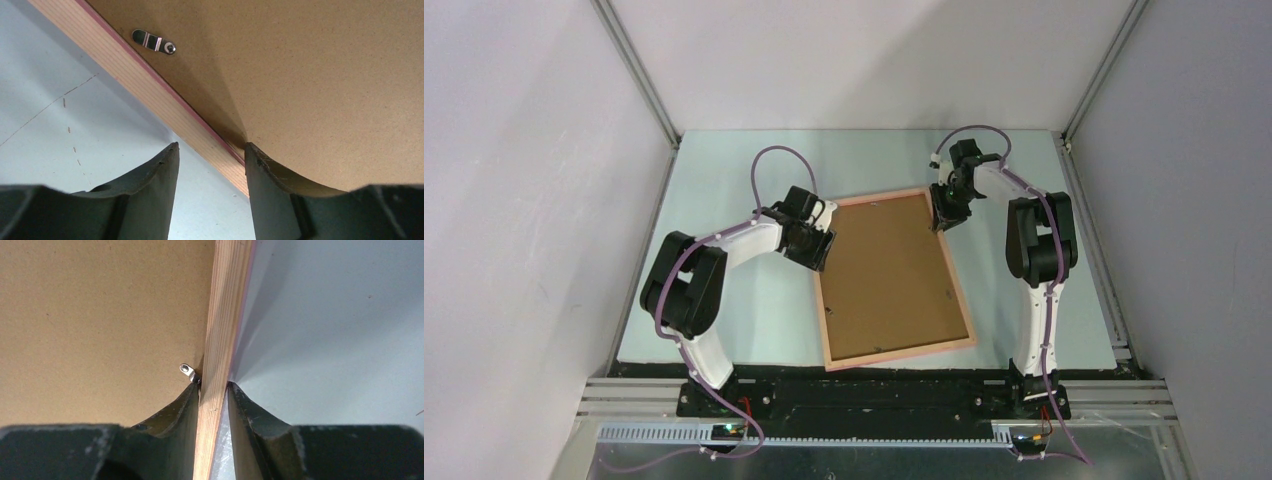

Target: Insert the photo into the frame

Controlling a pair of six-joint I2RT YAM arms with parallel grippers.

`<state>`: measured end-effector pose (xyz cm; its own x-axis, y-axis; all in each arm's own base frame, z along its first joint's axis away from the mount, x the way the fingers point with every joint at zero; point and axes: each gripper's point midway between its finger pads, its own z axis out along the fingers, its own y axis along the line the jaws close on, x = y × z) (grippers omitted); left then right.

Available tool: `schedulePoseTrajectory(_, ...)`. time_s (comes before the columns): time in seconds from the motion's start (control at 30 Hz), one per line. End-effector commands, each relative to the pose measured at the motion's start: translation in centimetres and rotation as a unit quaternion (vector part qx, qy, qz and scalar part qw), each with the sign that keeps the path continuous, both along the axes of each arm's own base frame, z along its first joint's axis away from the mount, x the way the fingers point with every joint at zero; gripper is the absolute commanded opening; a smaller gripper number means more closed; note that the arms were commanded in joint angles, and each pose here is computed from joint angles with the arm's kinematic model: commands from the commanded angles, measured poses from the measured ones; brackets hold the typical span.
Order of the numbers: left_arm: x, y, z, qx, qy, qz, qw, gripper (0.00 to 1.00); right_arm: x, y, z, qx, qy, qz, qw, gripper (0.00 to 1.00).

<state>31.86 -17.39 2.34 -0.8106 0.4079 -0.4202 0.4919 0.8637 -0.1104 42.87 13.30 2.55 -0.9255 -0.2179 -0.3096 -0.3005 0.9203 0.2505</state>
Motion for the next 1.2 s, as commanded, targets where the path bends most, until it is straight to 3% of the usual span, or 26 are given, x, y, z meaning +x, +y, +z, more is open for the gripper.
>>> schedulePoseTrajectory(0.0,0.9,-0.3,0.9,-0.008,-0.013,-0.004,1.000,0.56,2.6,-0.1,0.2,0.008,-0.034,-0.014,0.999,0.34)
schedulePoseTrajectory(0.3,0.9,-0.4,0.9,-0.009,-0.013,-0.004,1.000,0.55,3.3,-0.6,1.1,0.022,-0.050,-0.035,0.998,0.46)
schedulePoseTrajectory(0.47,0.9,-0.4,0.9,-0.009,-0.013,-0.004,1.000,0.55,2.8,-0.9,1.2,0.014,-0.053,-0.028,0.998,0.48)
schedulePoseTrajectory(1.17,0.8,-0.5,0.7,-0.012,-0.008,-0.010,1.000,0.54,2.6,-0.9,-0.3,-0.001,-0.050,-0.029,0.998,0.35)
